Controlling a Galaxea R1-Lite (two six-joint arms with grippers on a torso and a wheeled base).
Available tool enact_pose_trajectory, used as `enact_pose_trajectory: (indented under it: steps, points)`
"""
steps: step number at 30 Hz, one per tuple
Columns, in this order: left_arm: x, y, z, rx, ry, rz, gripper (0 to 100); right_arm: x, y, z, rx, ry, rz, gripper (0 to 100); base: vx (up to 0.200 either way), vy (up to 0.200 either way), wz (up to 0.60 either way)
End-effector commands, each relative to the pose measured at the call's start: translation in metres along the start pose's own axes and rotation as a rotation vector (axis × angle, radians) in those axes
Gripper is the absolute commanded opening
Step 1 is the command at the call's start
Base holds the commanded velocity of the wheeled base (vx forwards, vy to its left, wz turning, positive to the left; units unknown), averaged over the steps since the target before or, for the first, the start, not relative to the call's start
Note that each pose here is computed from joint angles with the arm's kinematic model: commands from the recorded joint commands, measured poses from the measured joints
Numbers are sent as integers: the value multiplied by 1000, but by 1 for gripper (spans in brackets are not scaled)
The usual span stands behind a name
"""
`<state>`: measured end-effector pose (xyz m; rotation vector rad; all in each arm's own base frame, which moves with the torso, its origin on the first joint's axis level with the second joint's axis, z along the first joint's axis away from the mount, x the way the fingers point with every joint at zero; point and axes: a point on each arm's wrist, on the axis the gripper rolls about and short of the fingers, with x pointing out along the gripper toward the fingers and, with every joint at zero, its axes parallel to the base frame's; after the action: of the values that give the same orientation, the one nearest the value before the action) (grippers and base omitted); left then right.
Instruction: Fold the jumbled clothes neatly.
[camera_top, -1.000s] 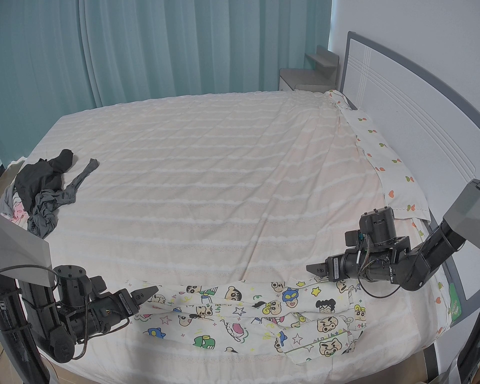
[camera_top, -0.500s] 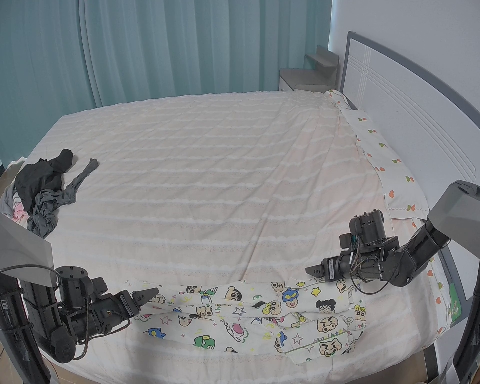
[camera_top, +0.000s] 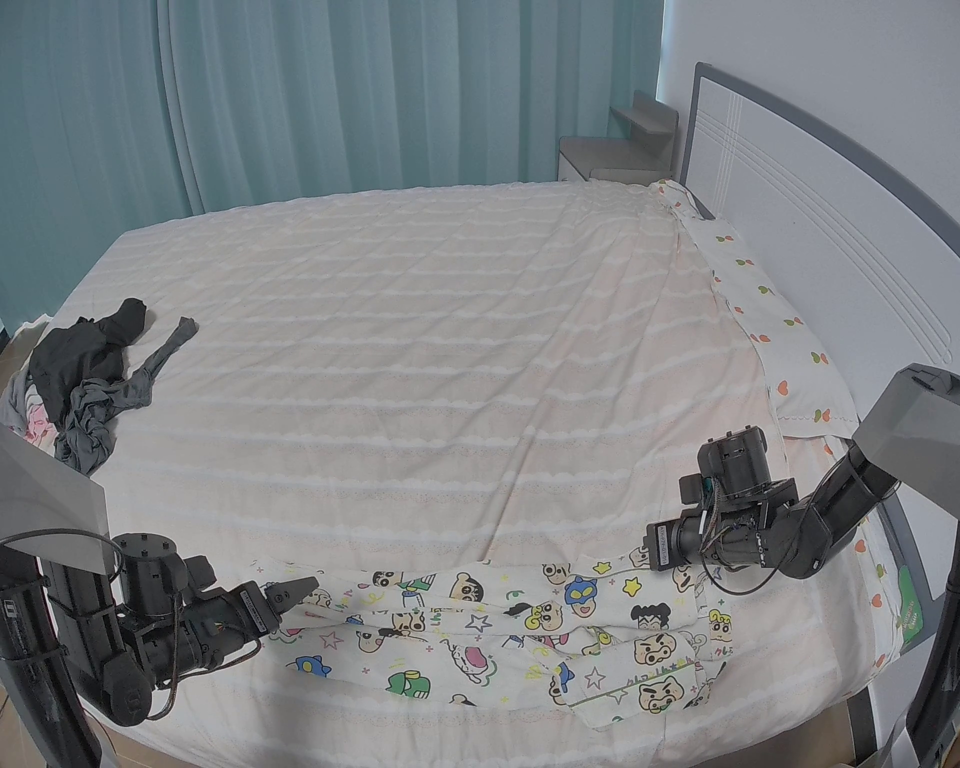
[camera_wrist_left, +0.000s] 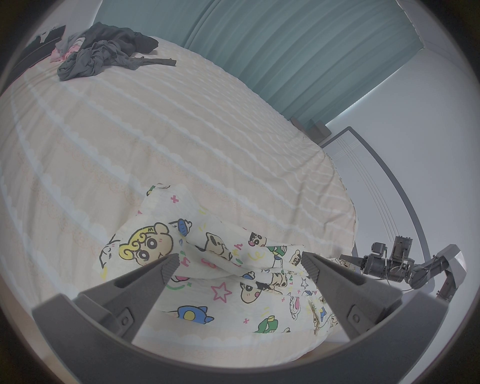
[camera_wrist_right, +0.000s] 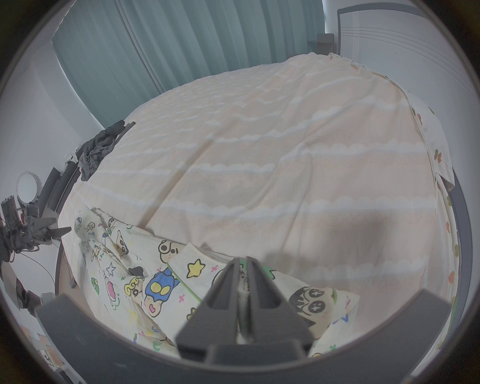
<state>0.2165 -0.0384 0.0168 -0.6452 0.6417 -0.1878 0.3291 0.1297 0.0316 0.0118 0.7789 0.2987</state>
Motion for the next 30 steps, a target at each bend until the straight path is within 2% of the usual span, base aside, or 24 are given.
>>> enact_pose_trajectory:
  steps: [1,5,9,10,14,23,30]
  points:
    - [-1,1,-2,-3,11,7,100,-6,0,3,5,-17,4,0,0,0,0]
    - [-1,1,-2,-3,10,9,100,-10,1,7,5,-34,12,0,0,0,0]
    - [-1,1,-2,-3,10,9,100,-15,3,13,1,-103,39,0,0,0,0]
    - [-1,1,-2,-3,10,9,100,-16,4,15,-1,-155,63,0,0,0,0]
    - [-1,2,-2,-4,9,9,100,-13,4,14,-5,-233,88,0,0,0,0]
    - [-1,2,-2,-4,8,11,100,12,-10,-1,14,-173,43,0,0,0,0]
    - [-1,2,-2,-4,8,11,100,22,-13,4,23,-200,39,0,0,0,0]
